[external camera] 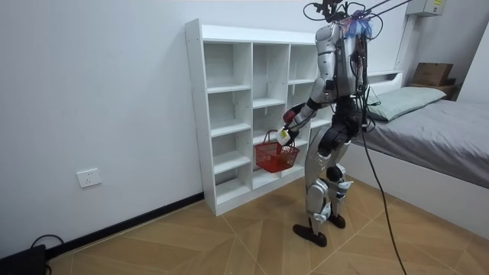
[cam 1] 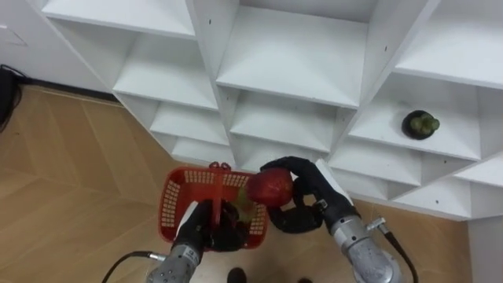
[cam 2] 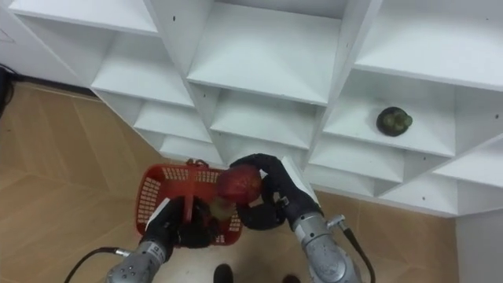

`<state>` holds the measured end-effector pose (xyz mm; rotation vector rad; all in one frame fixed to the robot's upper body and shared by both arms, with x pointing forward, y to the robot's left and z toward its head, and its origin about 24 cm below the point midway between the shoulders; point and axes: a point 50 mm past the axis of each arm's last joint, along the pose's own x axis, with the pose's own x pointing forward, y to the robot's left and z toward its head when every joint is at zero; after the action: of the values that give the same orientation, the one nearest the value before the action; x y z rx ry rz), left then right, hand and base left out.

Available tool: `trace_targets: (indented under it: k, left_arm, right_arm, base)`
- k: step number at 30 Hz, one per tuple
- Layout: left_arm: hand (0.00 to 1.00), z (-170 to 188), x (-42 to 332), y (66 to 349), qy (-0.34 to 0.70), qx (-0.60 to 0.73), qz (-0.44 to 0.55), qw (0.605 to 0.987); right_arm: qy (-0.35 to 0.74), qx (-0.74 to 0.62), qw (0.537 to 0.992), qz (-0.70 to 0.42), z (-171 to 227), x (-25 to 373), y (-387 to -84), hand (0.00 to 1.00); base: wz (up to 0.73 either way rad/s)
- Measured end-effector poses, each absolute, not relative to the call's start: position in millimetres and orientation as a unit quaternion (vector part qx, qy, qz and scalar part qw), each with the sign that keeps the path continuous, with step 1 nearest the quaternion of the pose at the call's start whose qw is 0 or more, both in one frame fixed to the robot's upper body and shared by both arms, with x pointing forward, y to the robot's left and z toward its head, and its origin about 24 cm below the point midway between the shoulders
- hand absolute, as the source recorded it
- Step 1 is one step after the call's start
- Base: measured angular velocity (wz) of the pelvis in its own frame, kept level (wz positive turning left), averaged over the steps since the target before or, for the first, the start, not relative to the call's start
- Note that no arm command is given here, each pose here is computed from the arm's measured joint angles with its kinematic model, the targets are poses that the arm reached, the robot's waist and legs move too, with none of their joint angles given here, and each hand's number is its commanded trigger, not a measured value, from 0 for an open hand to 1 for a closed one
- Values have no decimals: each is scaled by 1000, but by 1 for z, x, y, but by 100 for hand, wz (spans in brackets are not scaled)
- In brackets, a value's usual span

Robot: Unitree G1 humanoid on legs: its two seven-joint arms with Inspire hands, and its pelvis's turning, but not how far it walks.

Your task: Collect fruits from the closet

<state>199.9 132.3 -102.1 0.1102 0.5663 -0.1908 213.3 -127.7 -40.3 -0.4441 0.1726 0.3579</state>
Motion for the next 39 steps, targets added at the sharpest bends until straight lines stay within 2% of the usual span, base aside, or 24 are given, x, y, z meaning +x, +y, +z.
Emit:
trace_targets:
  k: [15,39]
  left_arm:
    - [100,-86,202,126,240,-1,-104,965]
    - [100,-56,211,107,169,-68,-217,959]
  right_arm:
    - [103,-260,946,162,-49,212,-138,100]
    - [97,-274,947,136,-45,216,-147,100]
  base:
    - [-1]
    - [-1]
